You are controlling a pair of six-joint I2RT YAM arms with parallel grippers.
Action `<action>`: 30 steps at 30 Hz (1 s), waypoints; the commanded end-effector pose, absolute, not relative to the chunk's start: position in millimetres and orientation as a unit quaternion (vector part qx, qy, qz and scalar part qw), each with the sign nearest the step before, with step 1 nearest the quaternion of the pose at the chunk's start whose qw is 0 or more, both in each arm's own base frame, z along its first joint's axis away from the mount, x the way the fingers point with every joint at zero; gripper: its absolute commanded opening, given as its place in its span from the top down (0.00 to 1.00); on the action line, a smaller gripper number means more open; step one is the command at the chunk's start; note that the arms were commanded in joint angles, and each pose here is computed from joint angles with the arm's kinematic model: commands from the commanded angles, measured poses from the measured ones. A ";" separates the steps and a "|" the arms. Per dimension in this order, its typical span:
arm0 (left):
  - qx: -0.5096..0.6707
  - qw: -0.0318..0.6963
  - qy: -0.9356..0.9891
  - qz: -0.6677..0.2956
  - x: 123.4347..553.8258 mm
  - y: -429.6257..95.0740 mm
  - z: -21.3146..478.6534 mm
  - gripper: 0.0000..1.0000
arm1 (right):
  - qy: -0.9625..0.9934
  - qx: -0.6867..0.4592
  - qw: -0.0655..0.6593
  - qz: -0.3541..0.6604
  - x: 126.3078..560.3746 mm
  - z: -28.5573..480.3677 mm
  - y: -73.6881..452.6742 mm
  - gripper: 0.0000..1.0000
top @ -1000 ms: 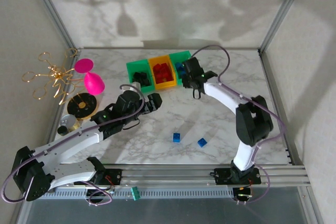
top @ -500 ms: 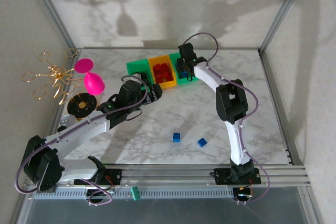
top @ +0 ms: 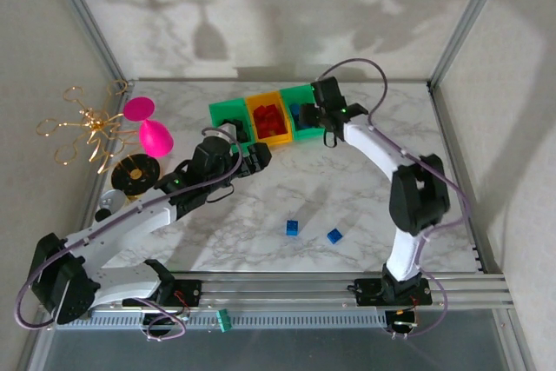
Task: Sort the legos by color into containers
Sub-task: Place the lego in the container, then pick up the lego from the bottom-center of the table.
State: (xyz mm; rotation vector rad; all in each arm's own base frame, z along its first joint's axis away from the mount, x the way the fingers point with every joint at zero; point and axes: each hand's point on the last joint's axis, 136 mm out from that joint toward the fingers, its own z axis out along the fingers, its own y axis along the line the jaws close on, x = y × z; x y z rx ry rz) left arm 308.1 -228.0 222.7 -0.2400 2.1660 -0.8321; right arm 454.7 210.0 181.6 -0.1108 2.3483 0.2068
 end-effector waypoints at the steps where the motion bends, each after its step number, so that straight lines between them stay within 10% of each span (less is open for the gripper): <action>1: -0.078 0.381 0.858 -0.336 289.4 -232.8 220.6 0.00 | 0.939 -0.030 0.330 0.093 404.5 162.2 202.2 0.35; 16: -0.056 0.346 0.867 -0.355 229.0 -245.5 189.2 0.00 | 0.980 -0.012 0.187 0.068 225.8 82.8 167.8 0.27; 30: -0.045 0.333 0.874 -0.351 204.9 -257.1 167.2 0.00 | 0.991 -0.016 0.113 0.063 149.6 24.8 167.1 0.29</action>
